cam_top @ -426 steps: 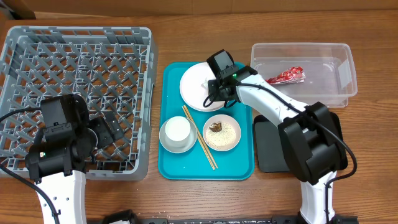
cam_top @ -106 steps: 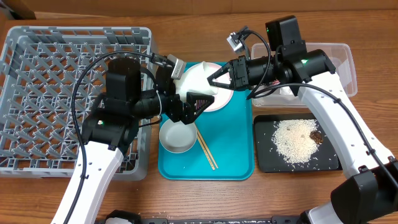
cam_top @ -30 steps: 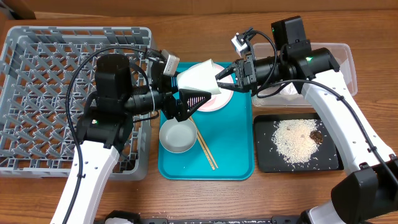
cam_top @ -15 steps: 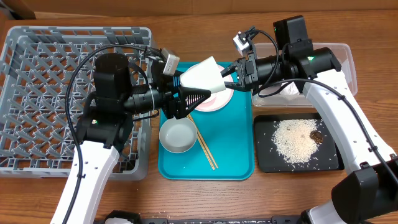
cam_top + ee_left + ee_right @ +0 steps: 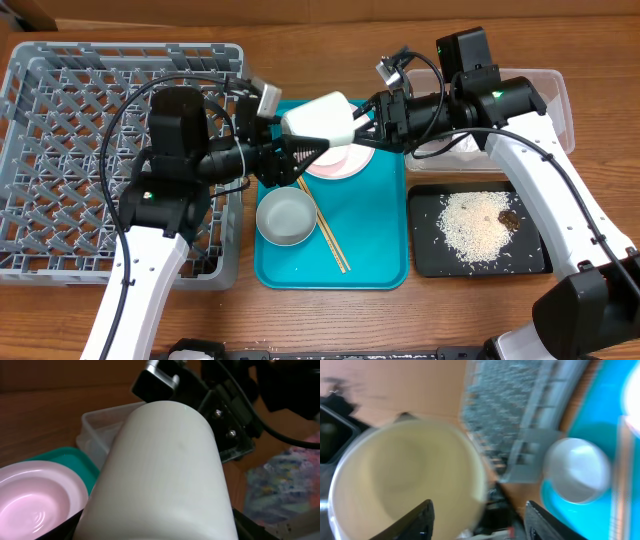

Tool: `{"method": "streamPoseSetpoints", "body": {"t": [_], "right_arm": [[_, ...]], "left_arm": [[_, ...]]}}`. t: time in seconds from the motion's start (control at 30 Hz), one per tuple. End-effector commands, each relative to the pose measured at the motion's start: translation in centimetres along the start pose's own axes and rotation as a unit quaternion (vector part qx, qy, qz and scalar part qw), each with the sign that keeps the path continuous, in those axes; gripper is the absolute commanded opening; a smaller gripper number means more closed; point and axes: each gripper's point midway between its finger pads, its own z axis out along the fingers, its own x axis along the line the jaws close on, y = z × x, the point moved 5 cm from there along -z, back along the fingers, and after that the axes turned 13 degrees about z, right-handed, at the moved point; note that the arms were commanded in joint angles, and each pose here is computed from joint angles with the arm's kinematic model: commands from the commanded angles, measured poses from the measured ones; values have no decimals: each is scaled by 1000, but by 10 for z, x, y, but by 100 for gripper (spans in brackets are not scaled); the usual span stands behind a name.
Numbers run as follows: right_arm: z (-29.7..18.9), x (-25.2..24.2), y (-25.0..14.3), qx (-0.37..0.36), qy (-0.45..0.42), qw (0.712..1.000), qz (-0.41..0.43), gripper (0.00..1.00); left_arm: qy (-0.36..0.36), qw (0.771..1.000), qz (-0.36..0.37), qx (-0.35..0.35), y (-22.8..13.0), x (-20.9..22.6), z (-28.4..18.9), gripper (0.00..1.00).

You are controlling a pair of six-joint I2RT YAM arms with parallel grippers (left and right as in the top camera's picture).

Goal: Sort waste into correct bins and load items into the dishwasher
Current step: 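Grasp the white cup with the left gripper and release the right gripper, then place the white cup upside down in the dish rack with the left gripper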

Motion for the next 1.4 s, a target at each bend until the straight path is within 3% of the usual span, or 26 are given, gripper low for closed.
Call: {"method": "streamPoseSetpoints", "body": {"t": [0.0, 0.1, 0.2, 0.3, 0.4, 0.53, 0.73, 1.03, 1.07, 1.13, 1.2, 1.23, 1.37], "right_arm": [[-14, -34, 17, -87, -138, 986, 15, 61], [-33, -59, 23, -133, -222, 965, 45, 61], [-62, -75, 21, -168, -281, 942, 73, 61], [-90, -79, 16, -198, -319, 924, 77, 61], [-121, -79, 6, -231, -353, 903, 81, 62], [-146, -80, -7, -251, -376, 887, 95, 63], [-153, -83, -13, -245, -383, 885, 98, 63], [-153, -83, -14, -244, -383, 885, 99, 63], [-153, -83, -14, -244, -383, 885, 99, 63], [-153, -83, -14, -244, -383, 885, 99, 63], [-153, -83, -14, -243, -383, 885, 99, 63], [-153, -83, -14, -243, -383, 885, 100, 63], [-153, -84, -14, -243, -383, 885, 100, 63]], "left_arm": [[86, 996, -7, 4, 0, 28, -13, 44], [115, 993, -21, 2, -2, 39, -27, 41], [229, 971, -59, 21, -15, 66, -57, 42], [354, 929, -98, 52, -34, 88, -94, 41], [465, 870, -136, 87, -56, 101, -135, 32], [554, 798, -192, 138, -86, 106, -178, 32], [584, 730, -272, 225, -131, 113, -205, 31], [551, 704, -337, 294, -170, 140, -193, 30], [547, 702, -342, 303, -175, 144, -191, 32], [537, 696, -354, 320, -184, 149, -188, 50], [533, 693, -359, 327, -188, 150, -186, 91], [532, 693, -359, 329, -189, 151, -186, 100], [542, 697, -357, 304, -177, 149, -188, 100]]}}
